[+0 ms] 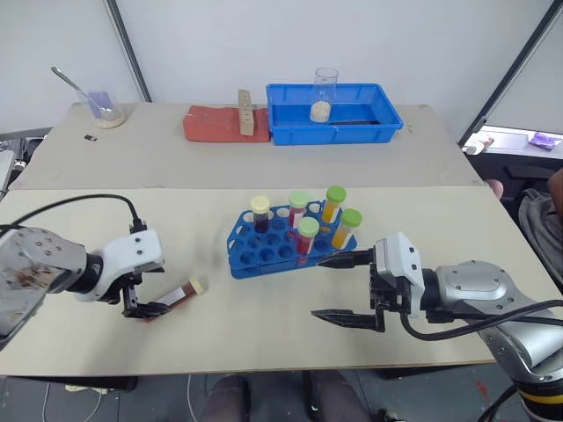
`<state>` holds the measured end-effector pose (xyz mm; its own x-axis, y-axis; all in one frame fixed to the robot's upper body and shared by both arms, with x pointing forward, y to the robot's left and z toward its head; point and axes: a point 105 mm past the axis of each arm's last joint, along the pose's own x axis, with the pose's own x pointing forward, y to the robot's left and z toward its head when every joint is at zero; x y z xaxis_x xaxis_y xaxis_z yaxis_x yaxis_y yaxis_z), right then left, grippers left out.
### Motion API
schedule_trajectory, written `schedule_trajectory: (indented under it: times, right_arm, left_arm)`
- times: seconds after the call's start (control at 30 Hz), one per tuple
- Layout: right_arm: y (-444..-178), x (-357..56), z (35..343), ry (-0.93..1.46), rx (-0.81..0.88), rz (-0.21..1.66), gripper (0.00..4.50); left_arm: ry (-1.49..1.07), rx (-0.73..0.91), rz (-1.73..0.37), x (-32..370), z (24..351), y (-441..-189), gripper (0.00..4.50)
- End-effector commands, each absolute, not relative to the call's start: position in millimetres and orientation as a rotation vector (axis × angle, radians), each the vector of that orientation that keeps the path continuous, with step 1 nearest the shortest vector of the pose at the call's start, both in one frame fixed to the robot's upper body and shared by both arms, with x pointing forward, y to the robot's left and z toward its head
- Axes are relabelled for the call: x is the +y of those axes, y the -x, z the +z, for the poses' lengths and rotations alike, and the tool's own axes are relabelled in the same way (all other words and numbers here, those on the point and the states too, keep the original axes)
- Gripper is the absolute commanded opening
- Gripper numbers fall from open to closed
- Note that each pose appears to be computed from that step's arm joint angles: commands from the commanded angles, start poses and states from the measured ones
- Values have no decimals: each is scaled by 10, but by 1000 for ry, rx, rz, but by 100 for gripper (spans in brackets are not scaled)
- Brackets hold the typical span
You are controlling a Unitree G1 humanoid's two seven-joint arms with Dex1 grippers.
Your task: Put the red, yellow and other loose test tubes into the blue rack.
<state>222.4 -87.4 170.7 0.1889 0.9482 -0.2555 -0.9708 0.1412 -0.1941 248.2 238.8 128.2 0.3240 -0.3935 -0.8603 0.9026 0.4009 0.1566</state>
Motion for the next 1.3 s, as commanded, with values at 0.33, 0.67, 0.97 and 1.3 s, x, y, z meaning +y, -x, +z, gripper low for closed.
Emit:
schedule_trajectory:
  times: [0.33, 0.67, 0.97, 1.3]
  right_arm:
    - [-2097, -804, 1792, 330, 82, 1459, 441]
    - [-2097, -814, 1835, 321, 91, 1461, 445]
    - [-2119, -842, 1863, 325, 89, 1445, 445]
    - [-2119, -1118, 1875, 442, 83, 1343, 445]
  left_arm:
    - [-774, 830, -905, 2170, 1210, -2804, 450]
    - [-823, 891, -930, 2146, 1138, -2748, 213]
    - [-830, 841, -969, 2128, 1198, -2719, 91]
    - [-314, 133, -1213, 1234, 2280, -2852, 91]
